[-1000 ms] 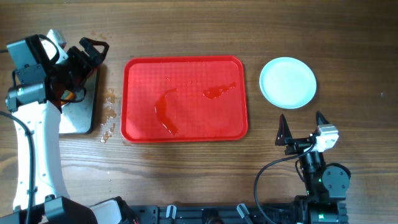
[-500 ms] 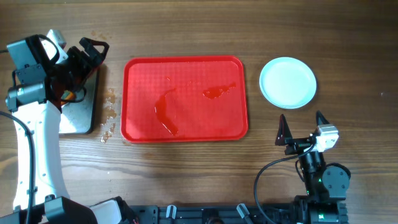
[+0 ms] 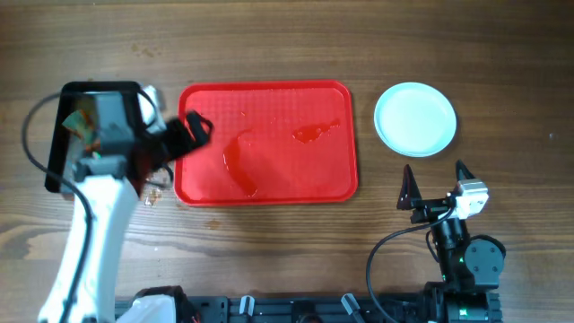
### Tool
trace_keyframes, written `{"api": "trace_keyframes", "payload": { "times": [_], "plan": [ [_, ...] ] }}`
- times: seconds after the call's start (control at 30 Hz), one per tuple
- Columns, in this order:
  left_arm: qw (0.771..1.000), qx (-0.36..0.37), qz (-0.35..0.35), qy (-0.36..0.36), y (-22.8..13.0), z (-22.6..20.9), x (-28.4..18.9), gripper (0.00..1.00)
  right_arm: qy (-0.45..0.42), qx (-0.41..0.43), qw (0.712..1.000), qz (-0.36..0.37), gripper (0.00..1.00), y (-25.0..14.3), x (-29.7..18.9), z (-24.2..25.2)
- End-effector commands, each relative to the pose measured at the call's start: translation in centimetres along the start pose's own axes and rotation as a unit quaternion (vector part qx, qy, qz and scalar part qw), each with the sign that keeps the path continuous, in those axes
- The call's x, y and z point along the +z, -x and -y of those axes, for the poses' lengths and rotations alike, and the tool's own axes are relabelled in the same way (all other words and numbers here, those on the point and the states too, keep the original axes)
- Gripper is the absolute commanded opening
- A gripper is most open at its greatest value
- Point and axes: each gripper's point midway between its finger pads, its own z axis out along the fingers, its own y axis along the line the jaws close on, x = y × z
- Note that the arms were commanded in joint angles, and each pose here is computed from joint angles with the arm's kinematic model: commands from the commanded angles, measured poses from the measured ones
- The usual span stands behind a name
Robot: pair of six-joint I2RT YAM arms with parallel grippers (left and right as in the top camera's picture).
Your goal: Clean dirty plates on tray and stack at the side
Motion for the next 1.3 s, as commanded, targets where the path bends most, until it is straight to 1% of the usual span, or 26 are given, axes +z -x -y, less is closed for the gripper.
{"api": "trace_keyframes", "payload": {
  "times": [0.0, 0.1, 0.2, 0.4, 0.5, 0.6, 0.73, 0.87, 1.13, 1.27],
  "plan": [
    [0.998, 0.056, 0.032, -0.005, -2.6, 0.5, -1.9, 1.0, -0.008, -0.009, 1.0, 0.007, 1.0, 0.3, -0.1, 0.3],
    [0.995, 0.068, 0.076, -0.006, -3.4, 0.3, -3.9, 1.0, -0.008, -0.01, 1.0, 0.007, 1.0, 0.3, -0.1, 0.3],
    [0.992, 0.074, 0.097, -0.013, -4.7, -0.2, -4.6, 1.0, -0.008, -0.01, 1.0, 0.007, 1.0, 0.3, -0.1, 0.3],
    [0.981, 0.082, 0.171, -0.041, -6.8, -1.6, -4.0, 1.0, -0.008, -0.01, 1.0, 0.007, 1.0, 0.3, -0.1, 0.3],
    [0.976, 0.089, 0.193, -0.052, -7.6, -2.2, -3.4, 1.0, -0.008, -0.009, 1.0, 0.007, 1.0, 0.3, -0.1, 0.3],
    [0.964, 0.081, 0.241, -0.079, -7.3, -2.0, -3.5, 1.0, -0.008, -0.01, 1.0, 0.007, 1.0, 0.3, -0.1, 0.3],
    [0.943, 0.098, 0.299, -0.107, -6.7, -1.4, -4.3, 1.0, -0.008, -0.01, 1.0, 0.007, 1.0, 0.3, -0.1, 0.3],
    [0.926, 0.101, 0.347, -0.107, -5.8, -1.6, -5.1, 1.0, -0.008, -0.01, 1.0, 0.007, 1.0, 0.3, -0.1, 0.3],
    [0.902, 0.11, 0.398, -0.124, -5.4, -1.8, -5.0, 1.0, -0.008, -0.01, 1.0, 0.007, 1.0, 0.3, -0.1, 0.3],
    [0.892, 0.104, 0.427, -0.108, -4.7, -2.2, -5.9, 1.0, -0.008, -0.01, 1.0, 0.007, 1.0, 0.3, -0.1, 0.3]
  ]
}}
